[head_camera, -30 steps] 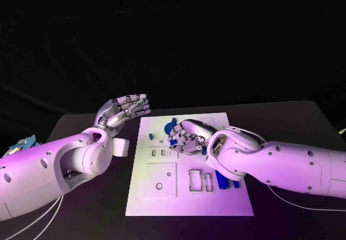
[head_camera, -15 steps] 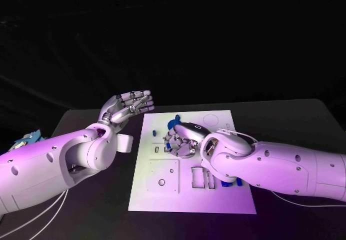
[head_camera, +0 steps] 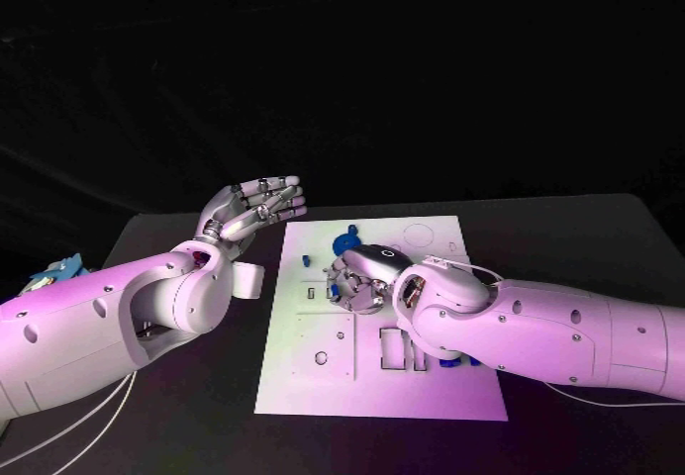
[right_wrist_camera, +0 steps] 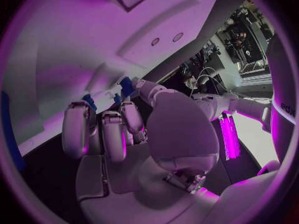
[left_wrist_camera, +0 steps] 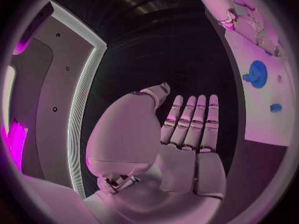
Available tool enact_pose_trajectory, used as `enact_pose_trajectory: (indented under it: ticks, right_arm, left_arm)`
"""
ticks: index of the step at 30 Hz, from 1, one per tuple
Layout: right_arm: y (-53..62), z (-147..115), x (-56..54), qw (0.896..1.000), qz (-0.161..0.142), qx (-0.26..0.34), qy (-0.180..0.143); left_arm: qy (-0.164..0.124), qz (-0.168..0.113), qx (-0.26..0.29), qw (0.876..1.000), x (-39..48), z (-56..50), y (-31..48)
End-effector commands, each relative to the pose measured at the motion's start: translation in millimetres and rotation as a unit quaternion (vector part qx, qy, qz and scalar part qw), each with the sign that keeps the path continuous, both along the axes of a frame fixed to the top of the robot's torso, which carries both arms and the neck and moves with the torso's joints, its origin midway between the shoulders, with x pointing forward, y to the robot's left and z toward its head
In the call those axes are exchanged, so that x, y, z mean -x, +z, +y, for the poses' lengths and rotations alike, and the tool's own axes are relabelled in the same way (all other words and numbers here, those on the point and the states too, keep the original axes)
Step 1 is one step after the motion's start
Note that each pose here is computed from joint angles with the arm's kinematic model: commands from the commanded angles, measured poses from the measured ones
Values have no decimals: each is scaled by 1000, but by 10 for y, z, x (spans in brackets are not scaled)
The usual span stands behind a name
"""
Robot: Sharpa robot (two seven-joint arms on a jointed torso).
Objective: Assemble the parts on the task board
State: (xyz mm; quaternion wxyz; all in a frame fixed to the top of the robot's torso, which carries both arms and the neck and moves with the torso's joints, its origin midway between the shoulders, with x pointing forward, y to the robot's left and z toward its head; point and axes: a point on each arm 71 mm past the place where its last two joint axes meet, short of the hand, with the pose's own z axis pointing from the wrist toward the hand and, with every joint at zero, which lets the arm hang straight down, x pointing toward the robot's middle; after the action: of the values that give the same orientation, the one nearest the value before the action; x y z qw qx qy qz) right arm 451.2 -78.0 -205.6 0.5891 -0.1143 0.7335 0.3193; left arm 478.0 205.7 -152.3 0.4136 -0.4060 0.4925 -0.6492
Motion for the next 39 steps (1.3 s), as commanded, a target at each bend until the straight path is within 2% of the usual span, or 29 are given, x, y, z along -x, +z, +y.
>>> enact_pose_trajectory:
  ticks: [1,25,39]
  right_arm:
    - [-24,-2,-6,1000,-6,18,1]
    - [-74,-40,-79,1000,-11,26,-11]
    - [-67,-20,-62,1000,-12,23,-3]
  left_arm:
    - [-9,-3,5,1000,8,-15,13]
    - [-9,-3,4,1000,8,-2,12]
    - [-8,-3,4,1000,5,2,11]
